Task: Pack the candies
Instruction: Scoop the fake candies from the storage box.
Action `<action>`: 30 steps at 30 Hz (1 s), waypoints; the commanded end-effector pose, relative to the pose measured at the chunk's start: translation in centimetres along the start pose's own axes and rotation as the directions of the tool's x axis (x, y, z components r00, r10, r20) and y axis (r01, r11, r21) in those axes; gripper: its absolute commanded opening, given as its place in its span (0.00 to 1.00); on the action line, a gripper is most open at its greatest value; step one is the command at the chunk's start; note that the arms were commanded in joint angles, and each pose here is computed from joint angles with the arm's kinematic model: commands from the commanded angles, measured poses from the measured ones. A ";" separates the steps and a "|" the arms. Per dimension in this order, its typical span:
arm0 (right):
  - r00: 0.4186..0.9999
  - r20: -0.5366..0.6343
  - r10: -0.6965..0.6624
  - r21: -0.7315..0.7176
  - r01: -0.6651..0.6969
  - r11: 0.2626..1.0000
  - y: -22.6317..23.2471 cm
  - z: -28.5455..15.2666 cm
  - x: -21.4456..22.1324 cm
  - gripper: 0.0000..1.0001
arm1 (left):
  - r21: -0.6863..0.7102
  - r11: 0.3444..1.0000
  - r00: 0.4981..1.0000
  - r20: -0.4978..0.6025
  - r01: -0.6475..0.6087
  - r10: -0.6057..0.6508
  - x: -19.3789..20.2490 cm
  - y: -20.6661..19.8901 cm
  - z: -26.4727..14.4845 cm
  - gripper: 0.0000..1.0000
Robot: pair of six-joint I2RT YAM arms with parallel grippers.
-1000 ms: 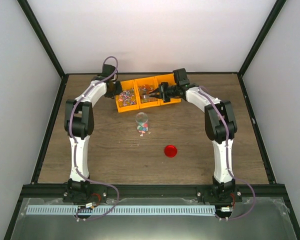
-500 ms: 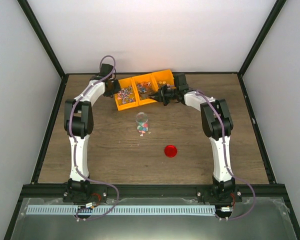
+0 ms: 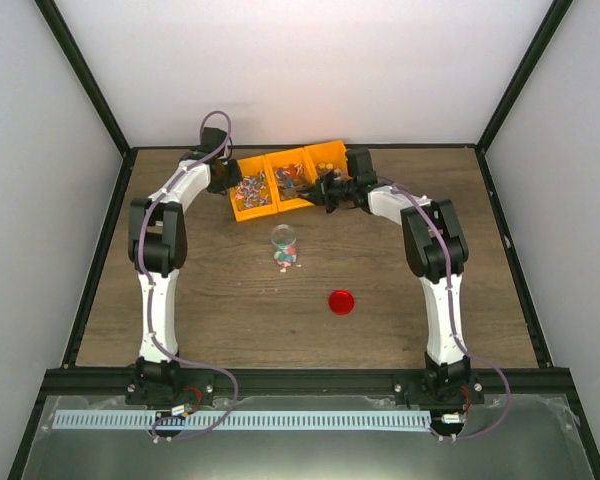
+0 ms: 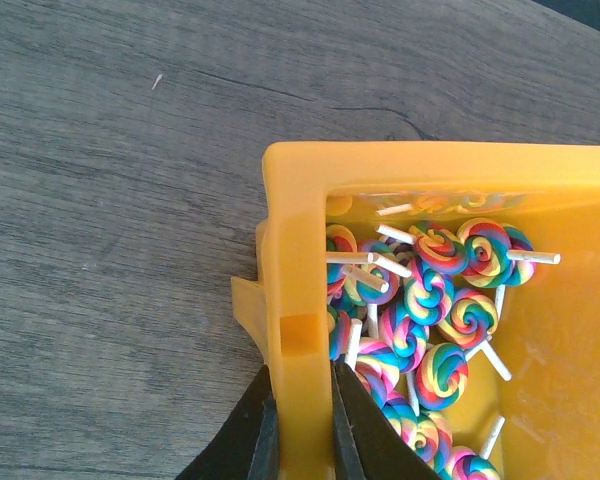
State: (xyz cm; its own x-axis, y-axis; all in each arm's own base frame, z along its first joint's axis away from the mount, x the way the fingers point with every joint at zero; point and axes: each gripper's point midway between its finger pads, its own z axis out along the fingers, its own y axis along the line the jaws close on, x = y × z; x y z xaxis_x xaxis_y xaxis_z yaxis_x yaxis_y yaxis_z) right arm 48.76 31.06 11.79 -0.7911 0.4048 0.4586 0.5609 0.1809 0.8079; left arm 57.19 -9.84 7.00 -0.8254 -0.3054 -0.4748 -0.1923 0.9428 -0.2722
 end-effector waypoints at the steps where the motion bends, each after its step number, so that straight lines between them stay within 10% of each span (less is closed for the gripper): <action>1: 0.995 0.038 0.094 0.058 -0.096 0.994 -3.6 2.0 -2.5 0.01 | 0.017 0.998 0.983 -0.171 -0.064 0.066 5.0 -0.1 2.0 0.04; 30: 0.913 -0.071 -0.403 -0.270 0.371 0.889 -1.3 0.1 2.2 0.01 | 0.022 0.997 0.984 -0.168 0.068 -0.063 4.5 1.0 2.4 0.04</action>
State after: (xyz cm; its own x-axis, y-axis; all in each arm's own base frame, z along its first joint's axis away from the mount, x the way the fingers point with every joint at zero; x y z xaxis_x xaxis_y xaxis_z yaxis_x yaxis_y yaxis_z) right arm 47.52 31.36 8.77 -0.9277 0.2964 0.2269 0.2672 0.1029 0.9581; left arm 57.50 -9.16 7.02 -0.8111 -0.3717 -0.4516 -0.2384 0.9151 -0.3251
